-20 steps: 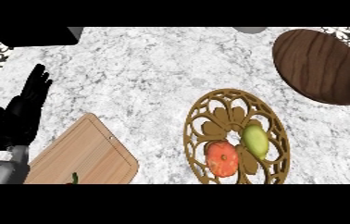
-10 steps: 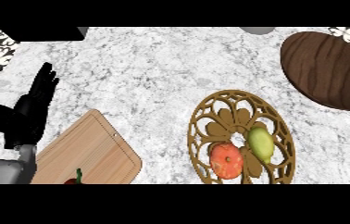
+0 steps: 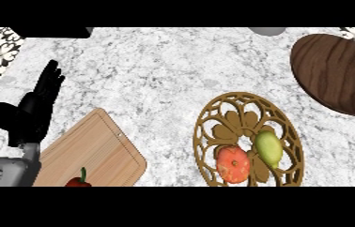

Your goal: Pick the lemon from the placemat and place it in the bowl

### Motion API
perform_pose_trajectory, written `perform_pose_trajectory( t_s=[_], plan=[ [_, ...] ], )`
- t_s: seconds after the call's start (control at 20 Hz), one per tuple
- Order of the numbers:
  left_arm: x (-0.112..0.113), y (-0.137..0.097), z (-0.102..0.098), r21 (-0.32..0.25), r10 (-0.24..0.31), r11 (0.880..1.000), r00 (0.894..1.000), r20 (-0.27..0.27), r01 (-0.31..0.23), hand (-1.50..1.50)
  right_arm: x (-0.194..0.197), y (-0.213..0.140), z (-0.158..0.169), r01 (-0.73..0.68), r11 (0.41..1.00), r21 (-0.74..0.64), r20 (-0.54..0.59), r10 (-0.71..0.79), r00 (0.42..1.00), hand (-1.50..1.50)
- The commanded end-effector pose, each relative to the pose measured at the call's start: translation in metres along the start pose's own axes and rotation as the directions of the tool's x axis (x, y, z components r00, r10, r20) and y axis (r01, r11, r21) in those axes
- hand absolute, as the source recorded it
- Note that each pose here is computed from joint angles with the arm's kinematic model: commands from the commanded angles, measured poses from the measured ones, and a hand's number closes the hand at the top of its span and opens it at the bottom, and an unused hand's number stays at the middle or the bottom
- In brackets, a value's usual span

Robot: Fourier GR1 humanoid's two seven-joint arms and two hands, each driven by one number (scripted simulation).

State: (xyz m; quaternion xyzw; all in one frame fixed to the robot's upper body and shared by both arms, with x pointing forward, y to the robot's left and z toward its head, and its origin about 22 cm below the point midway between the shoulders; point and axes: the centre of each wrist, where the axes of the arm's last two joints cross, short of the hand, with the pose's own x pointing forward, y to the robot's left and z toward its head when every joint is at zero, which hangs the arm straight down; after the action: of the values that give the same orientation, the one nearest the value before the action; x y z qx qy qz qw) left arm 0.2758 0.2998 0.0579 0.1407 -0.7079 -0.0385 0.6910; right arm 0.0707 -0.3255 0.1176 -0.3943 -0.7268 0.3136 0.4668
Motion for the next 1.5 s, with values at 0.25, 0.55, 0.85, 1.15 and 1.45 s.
perform_pose_trajectory(
  t_s=[0.25,0.55,0.85,1.15,1.45],
  plan=[
    [0.004,-0.010,0.003,-0.010,-0.006,1.000,1.000,-0.002,0.006,0.00,0.010,0.012,-0.050,-0.128,0.951,0.281,-0.048,0.147,0.988,-1.50],
    [0.006,-0.009,-0.005,0.020,-0.005,1.000,1.000,-0.012,0.006,0.00,0.012,0.053,-0.061,-0.149,0.897,0.415,-0.092,0.204,0.975,-1.50],
    [-0.001,0.004,0.001,0.007,-0.012,1.000,1.000,-0.017,0.013,0.00,0.013,0.077,-0.082,-0.262,0.911,0.318,-0.044,0.290,0.956,-1.50],
    [-0.010,0.021,-0.003,0.027,-0.017,0.999,1.000,0.003,0.016,0.00,0.027,0.091,-0.081,-0.283,0.924,0.255,-0.032,0.301,0.953,-1.50],
    [-0.005,-0.002,-0.004,0.019,0.007,1.000,1.000,0.003,-0.007,0.00,0.020,0.123,-0.083,-0.252,0.906,0.339,-0.055,0.287,0.956,-1.50]
  ],
)
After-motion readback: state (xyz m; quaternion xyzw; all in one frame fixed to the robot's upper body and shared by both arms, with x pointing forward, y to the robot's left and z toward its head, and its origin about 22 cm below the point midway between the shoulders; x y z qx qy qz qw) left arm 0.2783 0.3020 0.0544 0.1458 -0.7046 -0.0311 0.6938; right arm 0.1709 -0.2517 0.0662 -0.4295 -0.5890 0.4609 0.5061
